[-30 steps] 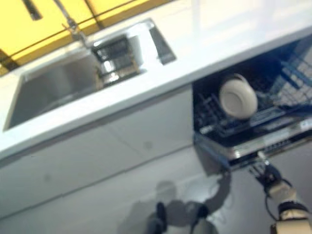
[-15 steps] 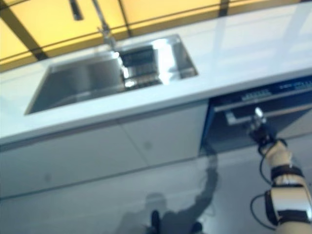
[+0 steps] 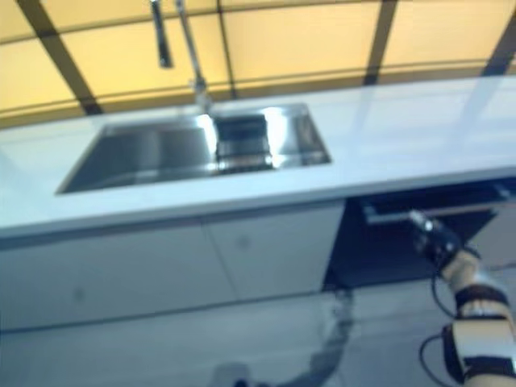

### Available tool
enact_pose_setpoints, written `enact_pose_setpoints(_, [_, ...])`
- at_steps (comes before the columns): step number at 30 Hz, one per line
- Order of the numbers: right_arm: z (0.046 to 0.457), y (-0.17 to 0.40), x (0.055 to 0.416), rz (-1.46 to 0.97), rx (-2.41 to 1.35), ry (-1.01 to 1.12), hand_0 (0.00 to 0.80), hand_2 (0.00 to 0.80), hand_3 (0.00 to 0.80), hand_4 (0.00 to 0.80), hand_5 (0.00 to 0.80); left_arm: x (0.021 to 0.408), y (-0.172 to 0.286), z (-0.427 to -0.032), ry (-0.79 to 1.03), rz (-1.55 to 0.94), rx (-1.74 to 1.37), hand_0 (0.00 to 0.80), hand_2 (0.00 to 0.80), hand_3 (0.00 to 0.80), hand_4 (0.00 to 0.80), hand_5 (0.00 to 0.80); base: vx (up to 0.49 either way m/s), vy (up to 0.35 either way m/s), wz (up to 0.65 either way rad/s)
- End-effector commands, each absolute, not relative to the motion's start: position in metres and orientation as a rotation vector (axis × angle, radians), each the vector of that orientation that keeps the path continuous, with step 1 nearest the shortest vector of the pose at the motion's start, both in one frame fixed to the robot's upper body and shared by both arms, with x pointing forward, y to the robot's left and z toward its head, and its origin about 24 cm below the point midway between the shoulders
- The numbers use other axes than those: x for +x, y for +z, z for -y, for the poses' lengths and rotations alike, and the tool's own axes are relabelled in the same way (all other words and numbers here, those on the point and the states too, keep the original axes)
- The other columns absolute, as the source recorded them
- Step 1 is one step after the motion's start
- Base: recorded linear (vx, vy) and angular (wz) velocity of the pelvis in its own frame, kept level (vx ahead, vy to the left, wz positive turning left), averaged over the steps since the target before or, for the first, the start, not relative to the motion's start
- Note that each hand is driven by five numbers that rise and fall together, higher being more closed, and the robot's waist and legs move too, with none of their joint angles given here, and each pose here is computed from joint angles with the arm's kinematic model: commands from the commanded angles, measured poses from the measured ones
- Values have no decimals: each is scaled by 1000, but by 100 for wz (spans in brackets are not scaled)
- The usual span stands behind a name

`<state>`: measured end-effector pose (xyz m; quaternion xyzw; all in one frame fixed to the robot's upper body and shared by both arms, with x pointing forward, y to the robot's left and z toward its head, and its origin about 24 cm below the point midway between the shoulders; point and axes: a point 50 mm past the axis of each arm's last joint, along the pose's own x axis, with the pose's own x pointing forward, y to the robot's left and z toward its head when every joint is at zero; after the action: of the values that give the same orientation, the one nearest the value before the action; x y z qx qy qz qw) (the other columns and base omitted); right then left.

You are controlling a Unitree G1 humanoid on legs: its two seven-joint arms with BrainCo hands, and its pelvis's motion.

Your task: Take plates into dishwasher

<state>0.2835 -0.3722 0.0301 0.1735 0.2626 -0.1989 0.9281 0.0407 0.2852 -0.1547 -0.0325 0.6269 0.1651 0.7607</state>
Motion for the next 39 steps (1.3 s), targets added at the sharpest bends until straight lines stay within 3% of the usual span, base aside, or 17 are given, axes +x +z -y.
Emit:
enact_pose_setpoints(1, [362,12,279,-579,348,-404,0,0,0,0,0,49,-152,-291,349,-1365,-22,0,0,0,0,0,-32,122,-7])
enact_pose_setpoints(6, [340,-51,232,-760,359,-410,0,0,0,0,0,57,-152,-288,338,-1364,-34,0,0,0,0,0,-31,121,-3])
enact_pose_setpoints(13, [309,-99,186,-888,393,-362,0,0,0,0,0,63,-156,-277,296,-1404,9,0,0,0,0,0,-45,124,-3])
enact_pose_setpoints(21, [232,-156,114,-1100,565,-346,0,0,0,0,0,53,-168,-240,202,-1531,33,0,0,0,0,0,-6,56,8])
enact_pose_setpoints(29, [205,-168,89,-1245,485,-267,0,0,0,0,0,47,-174,-215,123,-1565,23,0,0,0,0,0,0,0,0])
enact_pose_setpoints(39, [200,-169,87,-1306,378,-184,0,0,0,0,0,50,-173,-220,138,-1549,68,0,0,0,0,0,0,0,0])
